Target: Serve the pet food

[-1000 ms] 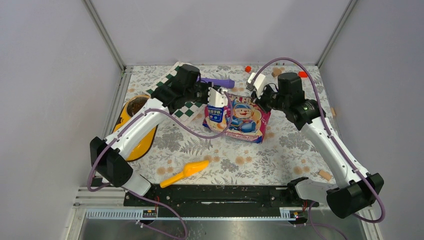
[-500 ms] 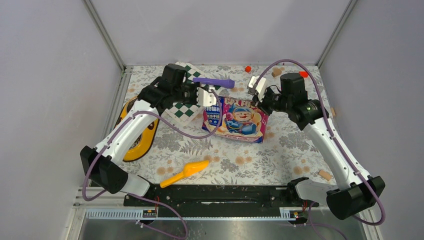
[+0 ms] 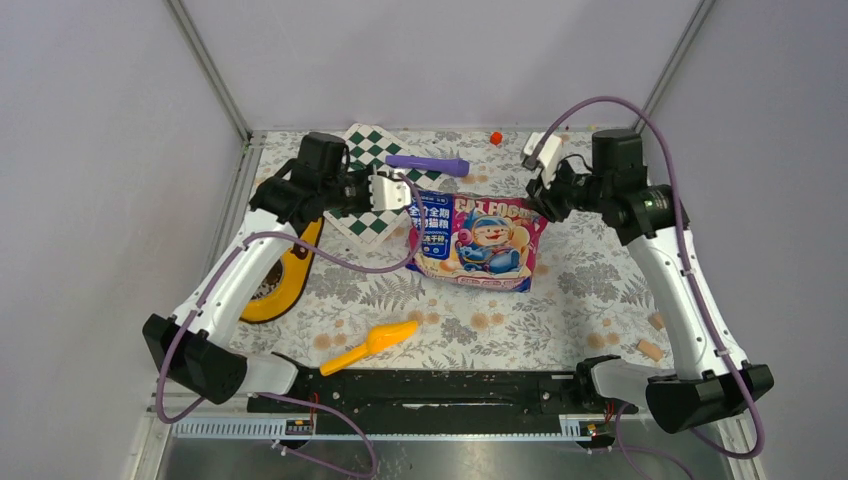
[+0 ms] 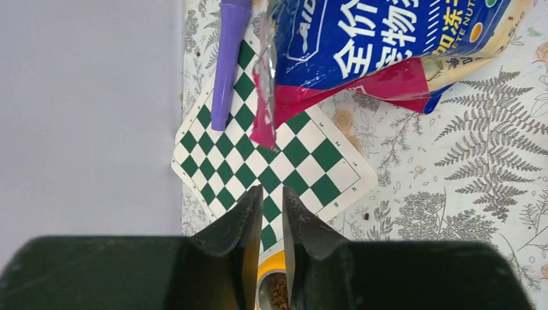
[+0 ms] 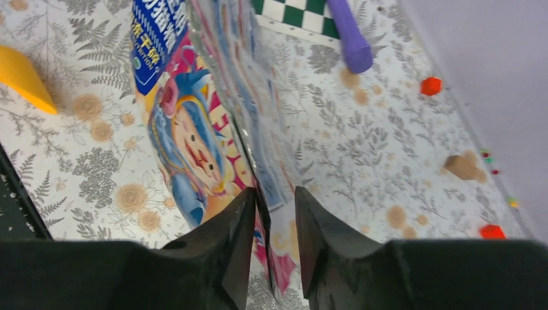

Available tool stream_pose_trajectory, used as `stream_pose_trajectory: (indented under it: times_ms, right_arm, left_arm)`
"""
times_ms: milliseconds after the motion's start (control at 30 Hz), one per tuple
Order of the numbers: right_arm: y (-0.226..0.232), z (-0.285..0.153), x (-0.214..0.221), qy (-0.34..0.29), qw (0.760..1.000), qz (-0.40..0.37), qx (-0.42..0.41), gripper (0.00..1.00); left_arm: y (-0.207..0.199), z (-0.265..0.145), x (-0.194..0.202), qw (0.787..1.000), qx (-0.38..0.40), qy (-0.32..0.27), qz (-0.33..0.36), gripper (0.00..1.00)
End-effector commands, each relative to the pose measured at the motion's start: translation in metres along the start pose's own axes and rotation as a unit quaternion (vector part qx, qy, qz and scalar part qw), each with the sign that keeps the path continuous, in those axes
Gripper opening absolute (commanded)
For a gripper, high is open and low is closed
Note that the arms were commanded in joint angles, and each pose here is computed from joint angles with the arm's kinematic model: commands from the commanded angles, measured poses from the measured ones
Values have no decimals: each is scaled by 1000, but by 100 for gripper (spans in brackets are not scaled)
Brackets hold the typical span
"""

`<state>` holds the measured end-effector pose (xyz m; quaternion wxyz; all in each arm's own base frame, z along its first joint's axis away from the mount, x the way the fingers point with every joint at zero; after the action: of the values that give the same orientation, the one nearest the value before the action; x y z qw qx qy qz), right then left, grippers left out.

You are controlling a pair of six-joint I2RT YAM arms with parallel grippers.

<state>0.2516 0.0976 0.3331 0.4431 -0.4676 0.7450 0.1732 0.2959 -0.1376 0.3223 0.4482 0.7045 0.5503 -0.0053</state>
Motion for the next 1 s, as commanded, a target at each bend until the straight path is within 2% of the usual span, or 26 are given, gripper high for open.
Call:
stream_pose_trajectory:
  times_ms: [0,100,300,467,600,700,767,967]
  right_arm:
    - [0,-14,-25,-57,998,19,-4,43]
    - [3,1,-28,-66,997,20,-18,50]
    - [7,27,-35,-49,999,-8,-21,59]
    - [3,53,-43,-38,999,-22,-19,62]
    - [-1,66,-49,-39,999,-27,-16,59]
    - [1,67,-53,-46,998,-30,-35,41]
    - [3,67,-54,-49,997,-32,-44,35]
    - [5,73,-57,-52,996,-35,-60,44]
  left_arm:
    - [-2,3,-12,1000,-29,6,11,21]
    - [1,15,-26,999,-26,-17,21,24]
    - [15,19,-40,998,-41,-23,34,28]
    - [22,6,-39,997,-72,4,40,31]
    - [20,-11,-39,995,-93,15,45,32]
    - [17,-24,-45,994,-103,-2,45,33]
    - [17,-31,-53,993,-109,-30,41,35]
    - [20,-30,-74,985,-110,-125,41,47]
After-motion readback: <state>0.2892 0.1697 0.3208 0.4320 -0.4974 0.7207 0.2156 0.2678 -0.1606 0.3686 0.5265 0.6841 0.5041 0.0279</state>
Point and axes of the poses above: each gripper's point midway between its finger pads, its own z axis out along the fingers, its own y axis along the line the jaws close on, x = y × z, the point moved 8 cm from there along -z, back along the fingers, and after that the axes turned 5 degrees about z, right-handed, at the moved point
